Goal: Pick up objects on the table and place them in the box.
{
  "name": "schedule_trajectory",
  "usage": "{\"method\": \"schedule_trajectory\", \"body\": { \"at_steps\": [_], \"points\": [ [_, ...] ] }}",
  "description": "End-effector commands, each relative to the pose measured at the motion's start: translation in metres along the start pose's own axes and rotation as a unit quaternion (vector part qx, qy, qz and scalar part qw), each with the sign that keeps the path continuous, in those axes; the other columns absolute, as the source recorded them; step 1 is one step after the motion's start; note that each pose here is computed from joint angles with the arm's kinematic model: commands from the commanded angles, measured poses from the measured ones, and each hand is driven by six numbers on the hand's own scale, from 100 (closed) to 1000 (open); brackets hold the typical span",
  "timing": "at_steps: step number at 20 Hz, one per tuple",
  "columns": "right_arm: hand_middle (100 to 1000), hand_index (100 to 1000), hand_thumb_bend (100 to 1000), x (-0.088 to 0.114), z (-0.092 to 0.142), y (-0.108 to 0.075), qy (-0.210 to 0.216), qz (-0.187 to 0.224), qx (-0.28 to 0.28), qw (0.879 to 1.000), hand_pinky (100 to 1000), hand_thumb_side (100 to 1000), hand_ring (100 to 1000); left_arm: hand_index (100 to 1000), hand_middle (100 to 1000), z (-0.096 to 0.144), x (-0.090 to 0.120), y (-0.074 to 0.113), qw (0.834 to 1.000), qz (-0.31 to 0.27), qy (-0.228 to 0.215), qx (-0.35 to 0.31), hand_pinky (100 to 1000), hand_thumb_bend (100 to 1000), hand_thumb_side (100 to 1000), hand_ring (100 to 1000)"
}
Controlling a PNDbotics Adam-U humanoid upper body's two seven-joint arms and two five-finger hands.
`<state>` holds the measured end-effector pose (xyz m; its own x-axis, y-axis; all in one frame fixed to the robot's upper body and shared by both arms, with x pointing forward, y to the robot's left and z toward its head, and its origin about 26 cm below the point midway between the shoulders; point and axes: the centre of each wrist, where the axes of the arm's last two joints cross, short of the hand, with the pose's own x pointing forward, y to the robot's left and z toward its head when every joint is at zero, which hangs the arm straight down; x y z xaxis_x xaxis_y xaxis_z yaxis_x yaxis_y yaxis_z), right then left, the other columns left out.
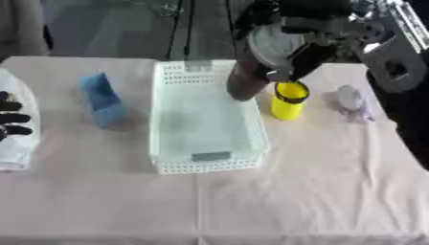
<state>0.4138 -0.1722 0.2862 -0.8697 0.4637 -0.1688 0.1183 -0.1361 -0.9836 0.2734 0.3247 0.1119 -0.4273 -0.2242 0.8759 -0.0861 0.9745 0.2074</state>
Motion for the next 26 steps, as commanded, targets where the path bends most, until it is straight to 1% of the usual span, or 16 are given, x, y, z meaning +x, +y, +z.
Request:
{"method": "schedule_trajectory", "body": {
  "at_steps": [1,4,6,11,13,15,16,17,18,19,20,21,22,23,24,26],
  "points": [
    [858,778,143,0.003,-0.004,-0.009,-0.022,0.013,-0.005,1.0,306,100,569,806,649,-0.003,0.006,0.006,1.0,-0.013,-0.01,-0.008,593,246,972,640],
    [853,778,126,0.013,-0.014,-0.001,-0.057,0.013,0.026,0.998,308,100,571,806,649,-0.004,0.006,0.006,1.0,-0.013,-0.01,-0.009,593,246,972,640],
    [845,779,105,0.017,-0.018,0.007,-0.073,-0.001,0.054,0.996,310,100,555,806,649,-0.004,0.006,0.006,1.0,-0.014,-0.01,-0.01,593,246,972,640],
    [839,794,100,0.019,-0.017,0.023,-0.088,-0.02,0.112,0.99,323,100,572,807,648,-0.004,0.007,0.006,1.0,-0.015,-0.011,-0.009,594,247,972,639],
    [844,820,128,0.02,-0.017,0.028,-0.093,-0.024,0.129,0.987,438,100,641,807,648,-0.004,0.007,0.006,1.0,-0.015,-0.011,-0.009,594,247,972,639],
    [825,823,151,0.021,-0.017,0.031,-0.096,-0.024,0.139,0.985,557,100,694,807,648,-0.004,0.007,0.006,1.0,-0.014,-0.011,-0.01,594,246,973,639],
    [825,823,151,0.021,-0.017,0.032,-0.097,-0.023,0.143,0.985,557,100,694,807,648,-0.004,0.007,0.006,1.0,-0.014,-0.011,-0.01,594,246,973,639],
    [833,829,169,0.022,-0.017,0.032,-0.098,-0.022,0.145,0.984,602,115,720,807,648,-0.004,0.007,0.006,1.0,-0.014,-0.011,-0.011,594,246,972,639],
    [855,847,203,0.022,-0.018,0.033,-0.1,-0.021,0.147,0.984,678,280,762,807,648,-0.004,0.007,0.006,1.0,-0.014,-0.011,-0.01,594,246,973,639],
    [865,855,224,0.022,-0.018,0.034,-0.101,-0.021,0.148,0.984,702,353,778,807,648,-0.004,0.007,0.006,1.0,-0.014,-0.011,-0.01,594,246,973,639],
    [865,855,224,0.023,-0.018,0.034,-0.102,-0.02,0.149,0.983,702,353,778,807,648,-0.004,0.007,0.006,1.0,-0.014,-0.011,-0.01,594,246,973,639],
    [973,942,460,0.022,-0.017,0.034,-0.103,-0.02,0.15,0.983,982,772,949,807,648,-0.004,0.007,0.006,1.0,-0.014,-0.011,-0.01,594,246,973,639],
    [998,961,487,0.023,-0.017,0.034,-0.103,-0.019,0.155,0.982,1000,803,983,807,648,-0.003,0.006,0.006,1.0,-0.014,-0.011,-0.01,594,246,973,639],
    [998,961,487,0.023,-0.017,0.034,-0.103,-0.018,0.16,0.982,1000,803,983,807,648,-0.003,0.006,0.006,1.0,-0.014,-0.011,-0.01,594,246,973,639],
    [1000,985,506,0.022,-0.017,0.035,-0.102,-0.019,0.163,0.981,1000,841,1000,807,648,-0.003,0.006,0.006,1.0,-0.014,-0.011,-0.01,594,246,973,639],
    [1000,990,511,0.022,-0.017,0.035,-0.098,-0.023,0.171,0.98,1000,856,1000,807,648,-0.003,0.006,0.006,1.0,-0.014,-0.01,-0.01,594,246,974,639]
  ]
}}
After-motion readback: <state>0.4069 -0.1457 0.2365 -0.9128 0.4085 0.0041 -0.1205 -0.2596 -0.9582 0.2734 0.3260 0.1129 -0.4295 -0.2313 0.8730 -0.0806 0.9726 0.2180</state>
